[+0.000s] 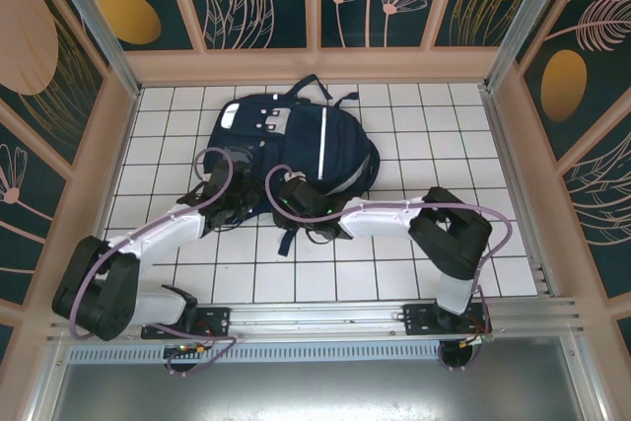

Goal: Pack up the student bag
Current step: Zip the student bag at the top-center of the table.

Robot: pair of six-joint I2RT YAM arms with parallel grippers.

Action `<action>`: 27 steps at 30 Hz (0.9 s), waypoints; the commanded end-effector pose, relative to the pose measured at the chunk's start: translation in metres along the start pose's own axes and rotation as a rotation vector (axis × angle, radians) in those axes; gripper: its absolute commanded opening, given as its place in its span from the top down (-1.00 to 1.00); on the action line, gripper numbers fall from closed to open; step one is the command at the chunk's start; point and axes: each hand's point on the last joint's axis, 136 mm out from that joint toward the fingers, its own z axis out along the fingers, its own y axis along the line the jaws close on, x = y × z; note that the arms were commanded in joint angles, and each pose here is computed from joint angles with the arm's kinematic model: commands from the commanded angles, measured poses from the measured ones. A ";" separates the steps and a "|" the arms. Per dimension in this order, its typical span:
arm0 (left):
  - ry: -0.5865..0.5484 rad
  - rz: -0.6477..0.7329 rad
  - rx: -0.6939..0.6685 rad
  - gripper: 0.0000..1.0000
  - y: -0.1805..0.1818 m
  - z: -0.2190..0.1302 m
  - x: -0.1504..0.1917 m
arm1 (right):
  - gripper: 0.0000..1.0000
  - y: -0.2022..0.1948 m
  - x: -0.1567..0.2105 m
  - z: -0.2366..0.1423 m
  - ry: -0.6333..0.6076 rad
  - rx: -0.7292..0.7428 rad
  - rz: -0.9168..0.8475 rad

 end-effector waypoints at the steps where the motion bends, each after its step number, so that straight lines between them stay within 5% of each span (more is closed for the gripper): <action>1: 0.035 -0.056 -0.040 0.10 0.019 -0.004 0.012 | 0.26 -0.004 0.008 0.013 0.033 0.037 -0.027; 12: 0.077 -0.069 -0.044 0.08 0.029 0.006 0.023 | 0.24 -0.012 0.003 0.040 0.027 0.115 -0.035; 20: 0.106 -0.070 -0.054 0.08 0.034 0.018 0.029 | 0.96 -0.016 0.009 0.041 0.039 0.125 -0.031; 27: 0.122 -0.096 -0.042 0.02 0.035 0.032 0.034 | 1.00 -0.004 0.001 0.023 0.019 0.083 -0.030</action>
